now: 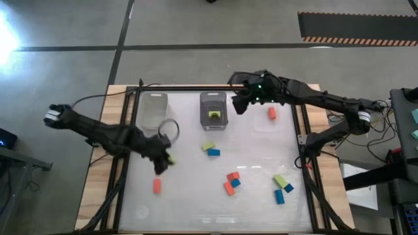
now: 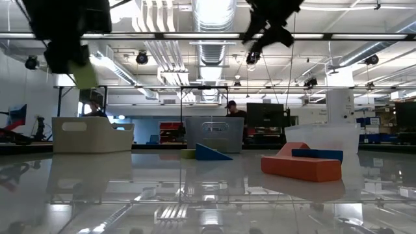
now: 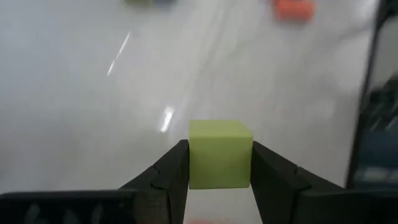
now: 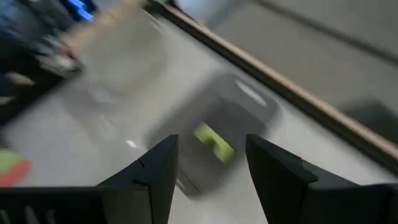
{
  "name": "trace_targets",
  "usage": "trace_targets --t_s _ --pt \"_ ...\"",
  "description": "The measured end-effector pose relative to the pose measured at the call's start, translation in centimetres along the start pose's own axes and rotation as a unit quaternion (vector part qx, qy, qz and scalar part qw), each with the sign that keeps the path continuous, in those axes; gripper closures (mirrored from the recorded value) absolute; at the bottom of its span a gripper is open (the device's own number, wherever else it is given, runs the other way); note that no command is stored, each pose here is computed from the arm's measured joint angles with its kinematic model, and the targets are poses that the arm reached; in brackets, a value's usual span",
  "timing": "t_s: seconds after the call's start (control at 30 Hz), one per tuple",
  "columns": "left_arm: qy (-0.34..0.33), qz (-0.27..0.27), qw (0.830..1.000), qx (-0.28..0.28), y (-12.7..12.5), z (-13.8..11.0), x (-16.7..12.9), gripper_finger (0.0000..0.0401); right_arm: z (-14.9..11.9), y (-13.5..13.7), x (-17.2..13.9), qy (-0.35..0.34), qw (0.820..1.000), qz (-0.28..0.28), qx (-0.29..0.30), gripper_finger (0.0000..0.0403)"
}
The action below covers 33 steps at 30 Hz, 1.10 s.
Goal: Sort & place blocks by color
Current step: Put the green block into the black transparent bin
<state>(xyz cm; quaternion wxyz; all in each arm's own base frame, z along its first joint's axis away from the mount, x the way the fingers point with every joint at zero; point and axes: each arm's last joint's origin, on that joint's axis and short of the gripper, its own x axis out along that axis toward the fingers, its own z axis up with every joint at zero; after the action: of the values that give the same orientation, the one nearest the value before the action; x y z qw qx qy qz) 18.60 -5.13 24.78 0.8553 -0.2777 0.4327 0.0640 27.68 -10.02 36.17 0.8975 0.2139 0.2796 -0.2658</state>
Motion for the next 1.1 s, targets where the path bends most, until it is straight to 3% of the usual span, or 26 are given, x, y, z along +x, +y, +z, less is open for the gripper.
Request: trace_targets --t_s 0.13,0.27,0.43,0.6,0.73,0.93,1.1 --pt "-0.074 -0.009 0.994 -0.075 2.0 1.6 -2.6 0.0276 0.7 3.1 -0.3 -0.083 0.992 0.068 -0.065 0.0225" --pt "-0.174 -0.049 0.975 -0.128 3.0 3.0 -4.9 0.0276 0.8 6.3 -0.5 -0.149 0.972 0.121 -0.133 0.0225" --pt "-0.299 -0.124 0.934 -0.147 2.9 5.1 -7.2 0.0276 0.1 9.6 -0.2 -0.198 0.942 0.162 -0.219 0.0225" --pt "-0.387 -0.205 0.886 -0.153 2.1 6.7 -8.5 0.0276 -0.2 11.3 0.5 -0.229 0.927 0.181 -0.237 0.0225" --pt "-0.418 -0.254 0.855 -0.169 1.5 7.6 -8.7 0.0276 0.2 11.8 0.8 -0.238 0.922 0.181 -0.247 0.0225" --pt "-0.429 -0.291 0.833 -0.192 1.0 8.8 -8.0 0.0276 1.2 12.7 0.8 -0.251 0.905 0.204 -0.275 0.0225" --pt "-0.438 -0.314 0.821 -0.191 0.6 9.8 -7.1 0.0276 1.4 13.0 1.1 -0.234 0.908 0.202 -0.284 0.0225"
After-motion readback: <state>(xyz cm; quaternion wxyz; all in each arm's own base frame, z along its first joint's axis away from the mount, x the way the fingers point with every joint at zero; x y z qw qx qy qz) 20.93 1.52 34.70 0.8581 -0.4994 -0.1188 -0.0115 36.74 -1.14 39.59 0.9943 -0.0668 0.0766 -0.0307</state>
